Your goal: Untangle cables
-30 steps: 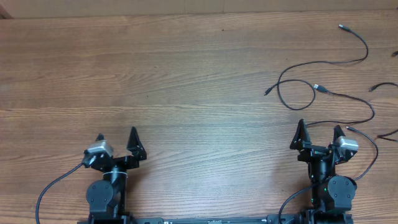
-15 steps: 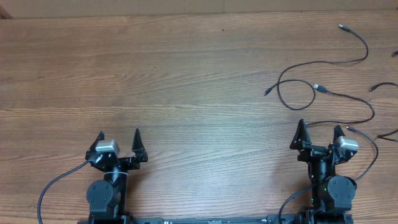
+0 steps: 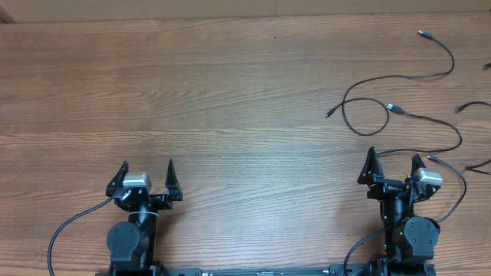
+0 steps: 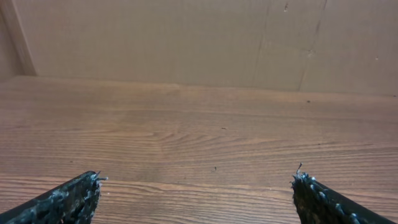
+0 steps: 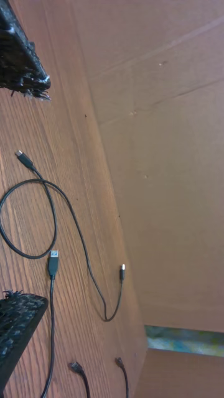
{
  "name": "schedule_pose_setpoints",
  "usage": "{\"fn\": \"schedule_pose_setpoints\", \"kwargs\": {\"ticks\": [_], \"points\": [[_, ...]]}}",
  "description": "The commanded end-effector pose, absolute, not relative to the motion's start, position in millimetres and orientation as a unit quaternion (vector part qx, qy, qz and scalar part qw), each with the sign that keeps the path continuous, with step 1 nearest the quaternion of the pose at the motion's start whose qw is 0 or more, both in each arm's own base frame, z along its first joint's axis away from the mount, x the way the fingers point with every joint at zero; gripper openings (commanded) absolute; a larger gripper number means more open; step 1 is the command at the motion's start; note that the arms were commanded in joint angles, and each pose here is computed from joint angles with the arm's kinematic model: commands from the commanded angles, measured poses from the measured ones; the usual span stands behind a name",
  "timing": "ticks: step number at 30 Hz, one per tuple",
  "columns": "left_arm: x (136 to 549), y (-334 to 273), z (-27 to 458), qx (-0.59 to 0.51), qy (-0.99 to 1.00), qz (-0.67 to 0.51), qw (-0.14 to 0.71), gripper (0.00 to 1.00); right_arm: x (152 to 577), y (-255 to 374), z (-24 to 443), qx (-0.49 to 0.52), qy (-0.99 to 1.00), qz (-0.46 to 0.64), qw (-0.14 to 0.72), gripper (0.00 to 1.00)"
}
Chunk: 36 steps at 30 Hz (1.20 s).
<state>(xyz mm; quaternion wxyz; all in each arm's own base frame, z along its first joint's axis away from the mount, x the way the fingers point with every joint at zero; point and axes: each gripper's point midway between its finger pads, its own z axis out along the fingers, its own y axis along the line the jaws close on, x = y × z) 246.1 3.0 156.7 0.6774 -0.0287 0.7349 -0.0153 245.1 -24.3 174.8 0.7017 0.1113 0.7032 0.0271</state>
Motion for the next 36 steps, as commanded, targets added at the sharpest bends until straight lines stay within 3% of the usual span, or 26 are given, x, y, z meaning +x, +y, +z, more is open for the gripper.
{"fn": "schedule_pose_setpoints", "kwargs": {"ticks": [1,36], "points": [[246.1,3.6,156.1,-0.019,0.733,-0.006,0.680,1.00,245.0,-26.6,172.2,0.115,0.703,0.023,0.702,1.00],[246.1,3.6,156.1,-0.019,0.733,-0.006,0.680,1.00,245.0,-26.6,172.2,0.115,0.703,0.023,0.702,1.00]]}}
